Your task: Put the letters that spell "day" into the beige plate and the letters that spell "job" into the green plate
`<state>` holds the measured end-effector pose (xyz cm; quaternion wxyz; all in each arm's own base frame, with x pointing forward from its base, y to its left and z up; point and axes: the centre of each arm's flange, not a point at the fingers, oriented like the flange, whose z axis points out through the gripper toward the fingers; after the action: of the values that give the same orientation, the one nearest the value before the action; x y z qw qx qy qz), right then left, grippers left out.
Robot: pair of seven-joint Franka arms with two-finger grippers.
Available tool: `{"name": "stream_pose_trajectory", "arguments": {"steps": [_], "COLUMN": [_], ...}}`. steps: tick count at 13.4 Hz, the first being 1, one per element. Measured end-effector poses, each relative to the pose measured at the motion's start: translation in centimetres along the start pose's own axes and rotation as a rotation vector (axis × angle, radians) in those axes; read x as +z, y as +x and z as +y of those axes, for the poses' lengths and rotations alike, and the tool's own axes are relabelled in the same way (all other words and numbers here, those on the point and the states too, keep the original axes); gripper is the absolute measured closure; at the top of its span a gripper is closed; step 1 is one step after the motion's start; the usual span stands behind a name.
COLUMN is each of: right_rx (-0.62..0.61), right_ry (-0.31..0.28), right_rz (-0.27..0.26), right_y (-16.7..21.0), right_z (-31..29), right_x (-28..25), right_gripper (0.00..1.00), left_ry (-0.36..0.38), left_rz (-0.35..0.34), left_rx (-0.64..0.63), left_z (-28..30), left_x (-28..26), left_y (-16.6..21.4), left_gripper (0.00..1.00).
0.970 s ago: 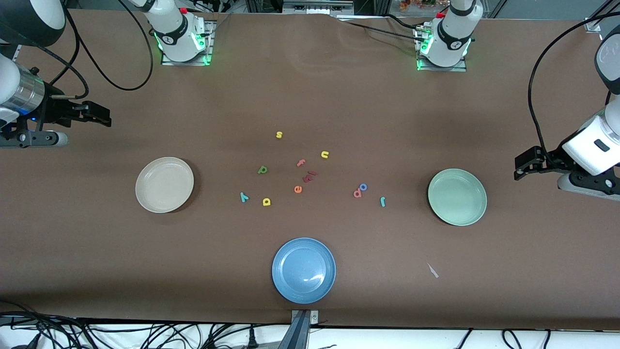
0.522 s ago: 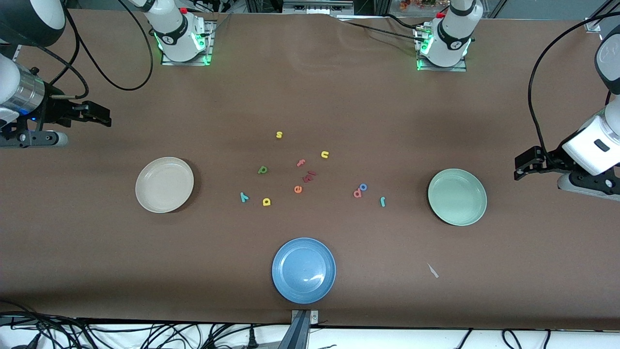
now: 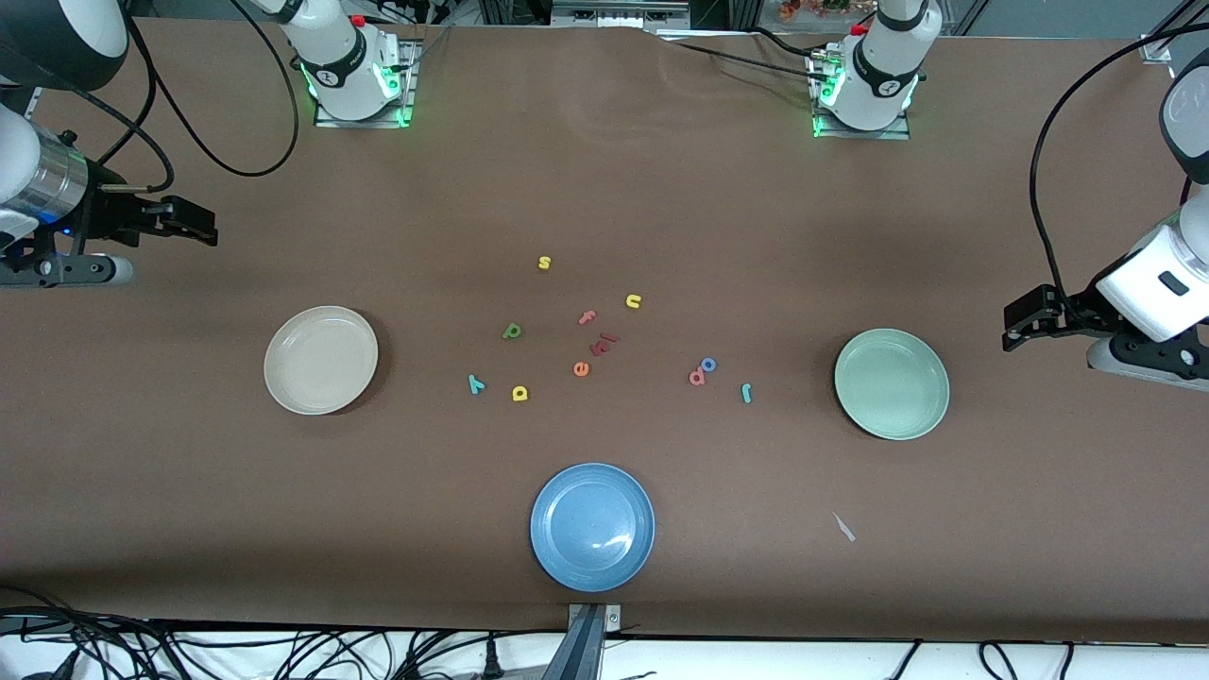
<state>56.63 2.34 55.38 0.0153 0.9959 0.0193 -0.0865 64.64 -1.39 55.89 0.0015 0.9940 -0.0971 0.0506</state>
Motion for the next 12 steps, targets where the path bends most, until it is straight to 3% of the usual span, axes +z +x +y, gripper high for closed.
{"name": "stream_pose_trajectory", "arguments": {"steps": [7,12], "right_rx": [-0.018,-0.101], "right_ry": [0.005,0.001], "right_rz": [-0.015,-0.033], "right_y": [-0.1,-0.6], "right_z": [-1.1,-5.8], "right_x": [0.2,0.3], "right_gripper": [0.0,0.0], "left_ry": [0.0,0.0], "left_rz": [0.0,0.0], "left_rx": [0.0,0.0], "left_z": [0.0,0.0], "left_x": [0.0,0.0], "left_y": [0.0,0.0], "left_gripper": [0.0,0.0]}}
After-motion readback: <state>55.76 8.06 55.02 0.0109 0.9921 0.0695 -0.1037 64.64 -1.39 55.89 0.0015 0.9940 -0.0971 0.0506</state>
